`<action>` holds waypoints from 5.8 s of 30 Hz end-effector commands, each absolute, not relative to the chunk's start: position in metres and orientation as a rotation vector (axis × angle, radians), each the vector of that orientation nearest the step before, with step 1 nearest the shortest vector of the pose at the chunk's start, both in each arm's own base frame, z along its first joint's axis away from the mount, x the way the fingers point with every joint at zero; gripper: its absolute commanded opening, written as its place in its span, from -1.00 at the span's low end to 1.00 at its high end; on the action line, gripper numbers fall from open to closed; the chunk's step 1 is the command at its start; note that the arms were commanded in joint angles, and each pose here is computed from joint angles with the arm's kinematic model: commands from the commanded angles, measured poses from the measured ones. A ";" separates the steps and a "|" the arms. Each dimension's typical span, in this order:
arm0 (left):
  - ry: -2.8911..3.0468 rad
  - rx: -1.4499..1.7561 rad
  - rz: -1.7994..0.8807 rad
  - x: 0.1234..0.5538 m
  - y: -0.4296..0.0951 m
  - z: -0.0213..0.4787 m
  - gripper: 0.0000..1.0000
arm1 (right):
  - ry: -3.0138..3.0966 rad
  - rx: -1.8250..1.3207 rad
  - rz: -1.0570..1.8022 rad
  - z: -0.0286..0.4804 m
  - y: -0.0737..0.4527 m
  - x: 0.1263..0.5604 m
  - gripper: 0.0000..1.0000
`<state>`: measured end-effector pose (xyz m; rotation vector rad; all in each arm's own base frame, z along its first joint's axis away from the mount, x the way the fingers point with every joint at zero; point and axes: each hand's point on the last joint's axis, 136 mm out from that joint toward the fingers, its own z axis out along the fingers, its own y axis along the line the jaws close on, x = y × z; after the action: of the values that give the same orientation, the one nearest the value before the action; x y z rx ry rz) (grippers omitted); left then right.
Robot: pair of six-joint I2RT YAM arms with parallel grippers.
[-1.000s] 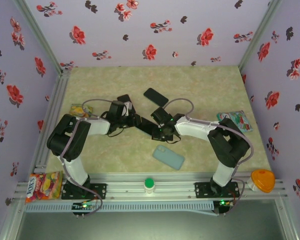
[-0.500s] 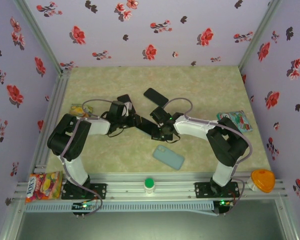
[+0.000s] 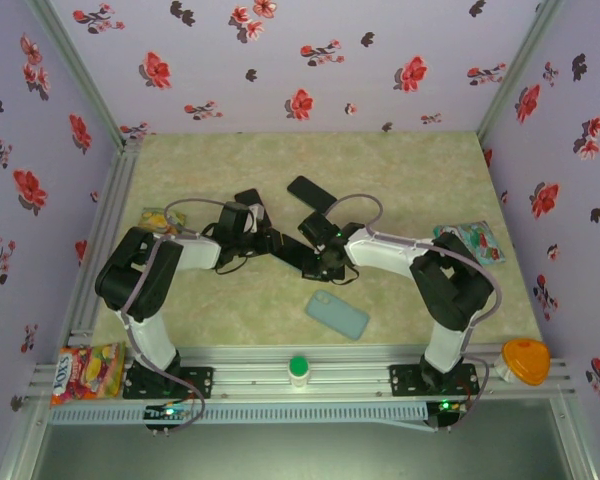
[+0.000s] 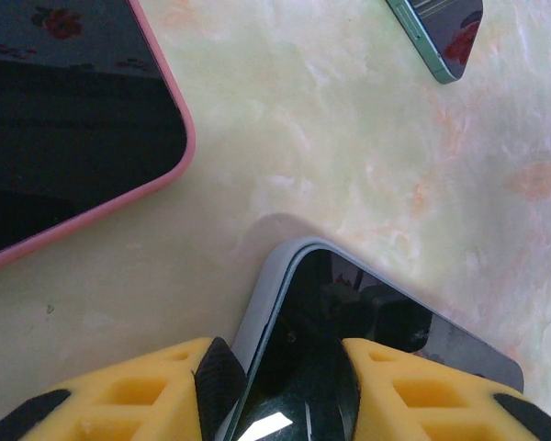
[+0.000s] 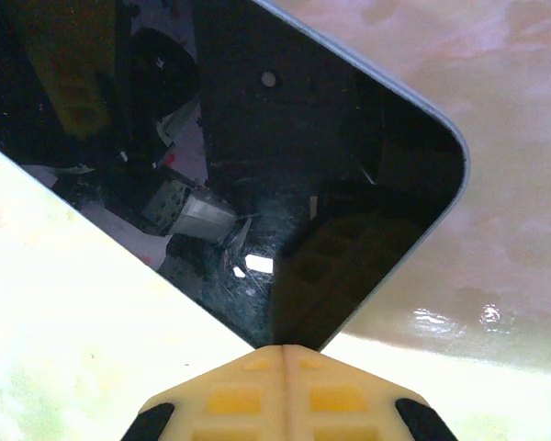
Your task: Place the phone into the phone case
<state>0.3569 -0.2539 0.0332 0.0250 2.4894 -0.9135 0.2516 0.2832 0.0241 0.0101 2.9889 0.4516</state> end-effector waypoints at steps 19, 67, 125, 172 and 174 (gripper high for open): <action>2.522 0.059 -0.894 0.350 -0.254 0.021 -0.18 | 3.182 -0.066 0.033 -0.074 0.240 0.219 -1.00; 2.505 0.043 -0.825 0.354 -0.245 0.036 -0.22 | 2.870 0.025 0.472 0.052 0.245 0.311 -1.00; 2.510 0.040 -0.804 0.350 -0.240 0.036 -0.24 | 2.867 0.009 0.489 0.052 0.252 0.322 -1.00; 2.516 0.041 -0.804 0.347 -0.241 0.032 -0.24 | 3.081 -0.092 0.253 -0.034 0.253 0.279 -1.00; 2.517 0.040 -0.803 0.347 -0.241 0.032 -0.24 | 3.093 -0.088 0.249 -0.039 0.253 0.276 -1.00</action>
<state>0.3519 -0.2416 0.0296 0.0142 2.5251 -0.8182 0.3180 0.2572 0.0284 -0.0374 2.9061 0.3446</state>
